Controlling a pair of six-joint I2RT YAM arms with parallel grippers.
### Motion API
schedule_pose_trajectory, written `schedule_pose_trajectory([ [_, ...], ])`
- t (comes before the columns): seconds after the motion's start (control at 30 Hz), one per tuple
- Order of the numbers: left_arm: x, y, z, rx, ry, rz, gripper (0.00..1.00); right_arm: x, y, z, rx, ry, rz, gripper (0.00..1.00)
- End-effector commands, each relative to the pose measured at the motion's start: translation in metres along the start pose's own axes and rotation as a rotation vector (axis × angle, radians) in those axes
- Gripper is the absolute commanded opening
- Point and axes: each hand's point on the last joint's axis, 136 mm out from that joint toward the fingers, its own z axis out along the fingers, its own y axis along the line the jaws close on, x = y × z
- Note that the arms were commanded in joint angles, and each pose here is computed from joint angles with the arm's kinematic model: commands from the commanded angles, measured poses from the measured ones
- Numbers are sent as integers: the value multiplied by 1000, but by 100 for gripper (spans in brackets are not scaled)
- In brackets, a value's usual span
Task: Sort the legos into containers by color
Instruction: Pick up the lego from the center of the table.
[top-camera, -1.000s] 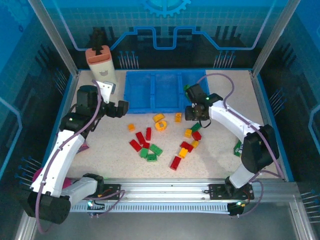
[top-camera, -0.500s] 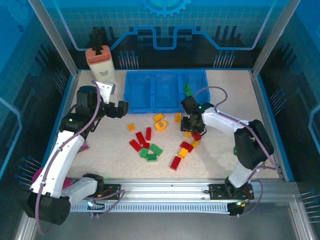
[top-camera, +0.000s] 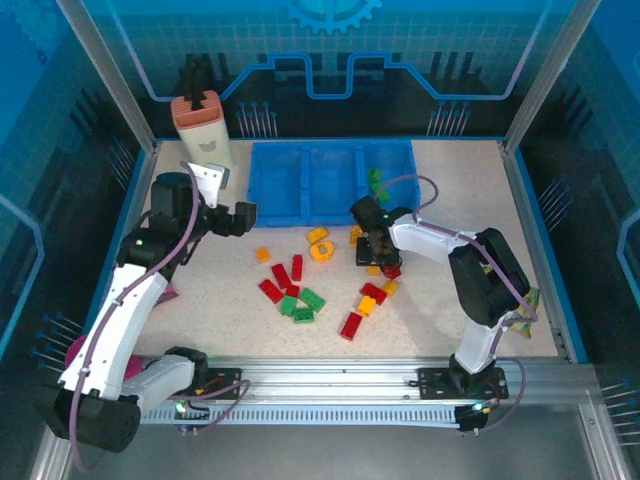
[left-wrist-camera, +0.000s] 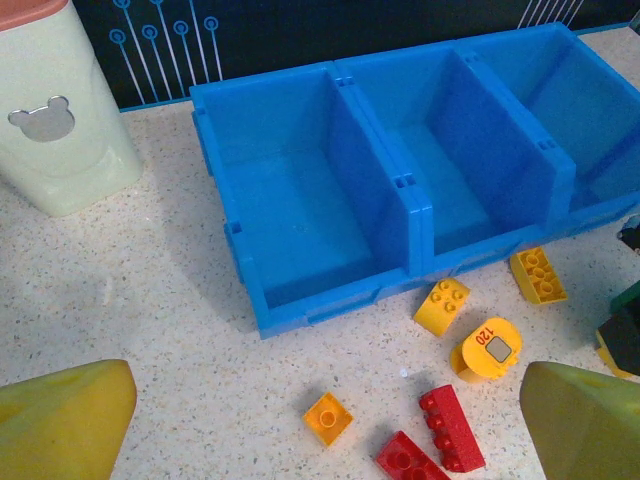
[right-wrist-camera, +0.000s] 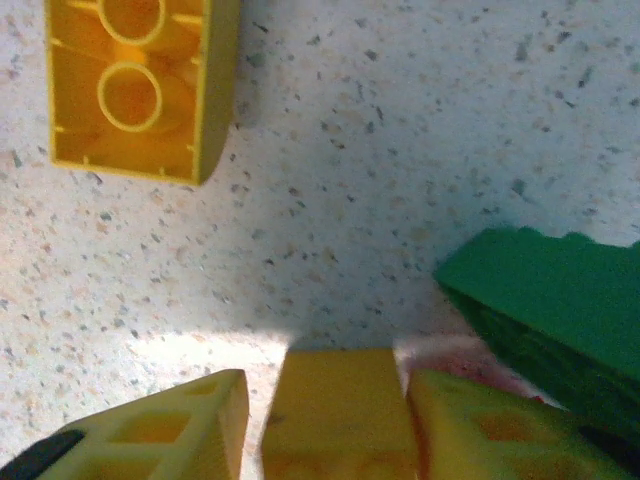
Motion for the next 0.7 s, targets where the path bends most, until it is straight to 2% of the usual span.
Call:
schedule_pose_trajectory([
  [0.0, 0, 1, -4, -2, -13, -1, 99, 18, -5, 14, 61, 74, -50, 42],
  [0.2, 0, 2, -4, -8, -11, 1, 99, 20, -8, 17, 86, 85, -89, 30],
  [0.33, 0, 3, -3, -11, -10, 1, 99, 11, -3, 2, 71, 54, -131, 26],
  [0.43, 1, 3, -3, -14, -8, 1, 100, -9, 6, -21, 48, 0, -182, 25],
  [0.67, 0, 4, -2, -20, -6, 4, 100, -79, 36, -72, 16, -186, -274, 26],
])
